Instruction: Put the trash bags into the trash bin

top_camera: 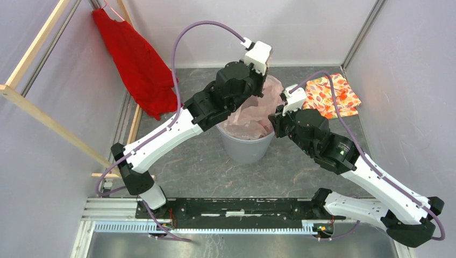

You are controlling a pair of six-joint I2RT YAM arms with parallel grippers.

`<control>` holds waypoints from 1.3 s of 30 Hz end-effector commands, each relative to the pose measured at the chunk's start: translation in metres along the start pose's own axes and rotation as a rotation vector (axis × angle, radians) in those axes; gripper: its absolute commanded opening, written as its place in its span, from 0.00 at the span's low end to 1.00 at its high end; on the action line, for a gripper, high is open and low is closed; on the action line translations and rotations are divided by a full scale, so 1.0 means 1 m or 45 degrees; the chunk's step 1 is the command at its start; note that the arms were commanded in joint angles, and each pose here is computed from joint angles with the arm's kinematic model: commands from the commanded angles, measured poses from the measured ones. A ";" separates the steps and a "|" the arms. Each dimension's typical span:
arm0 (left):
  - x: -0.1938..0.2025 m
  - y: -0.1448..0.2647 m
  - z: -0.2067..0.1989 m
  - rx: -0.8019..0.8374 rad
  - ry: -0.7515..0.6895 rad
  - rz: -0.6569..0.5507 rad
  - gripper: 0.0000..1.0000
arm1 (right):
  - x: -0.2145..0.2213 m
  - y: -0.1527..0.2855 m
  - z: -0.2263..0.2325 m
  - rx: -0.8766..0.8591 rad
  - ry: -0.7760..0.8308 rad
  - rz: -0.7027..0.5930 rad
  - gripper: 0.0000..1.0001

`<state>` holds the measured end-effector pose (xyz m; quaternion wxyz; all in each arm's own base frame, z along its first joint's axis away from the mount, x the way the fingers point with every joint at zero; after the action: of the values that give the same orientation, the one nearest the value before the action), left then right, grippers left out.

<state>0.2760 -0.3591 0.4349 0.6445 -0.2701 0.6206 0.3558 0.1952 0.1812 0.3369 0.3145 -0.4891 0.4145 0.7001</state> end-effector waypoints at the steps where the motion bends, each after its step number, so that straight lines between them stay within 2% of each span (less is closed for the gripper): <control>1: -0.014 0.031 0.042 -0.233 0.140 -0.049 0.02 | -0.006 0.009 -0.014 0.123 -0.011 -0.035 0.06; 8: 0.019 0.063 0.095 -0.284 0.324 0.013 0.02 | -0.011 0.016 -0.025 0.196 0.034 -0.049 0.07; 12: 0.035 0.077 0.097 -0.210 0.374 0.022 0.02 | -0.018 0.017 -0.021 0.156 0.061 -0.058 0.11; 16: 0.049 0.085 0.085 -0.121 0.457 0.029 0.02 | -0.033 0.021 -0.007 0.021 0.084 -0.094 0.26; 20: 0.059 0.092 0.082 -0.099 0.502 0.032 0.02 | -0.050 0.030 0.007 -0.121 0.129 -0.131 0.48; 22: 0.061 0.095 0.082 -0.103 0.514 0.038 0.02 | -0.060 0.036 0.013 -0.189 0.162 -0.145 0.56; 26: 0.060 0.098 0.082 -0.103 0.544 0.032 0.02 | -0.075 0.042 0.035 -0.400 0.212 -0.165 0.65; 31: 0.058 0.100 0.088 -0.184 0.579 0.052 0.02 | -0.083 0.037 0.076 -0.680 0.287 -0.160 0.68; 36: 0.057 0.100 0.092 -0.231 0.587 0.080 0.02 | -0.082 0.025 0.106 -0.689 0.401 -0.136 0.73; 39: 0.057 0.101 0.093 -0.249 0.587 0.088 0.02 | -0.091 0.022 0.108 -0.605 0.406 -0.162 0.73</control>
<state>0.2513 -0.2216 0.3789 0.4627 -0.3534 0.7223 0.3732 0.1589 0.2649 0.4219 0.1331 -0.6555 0.2499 0.7001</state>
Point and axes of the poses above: each gripper's point midway between its finger pads, its own y axis back along the fingers, its own z axis along the line the jaws close on, x = y × z, the point moved 5 cm from there along y, back along the fingers, and after that the axes turned 5 degrees about -y, right-handed, at the moved point
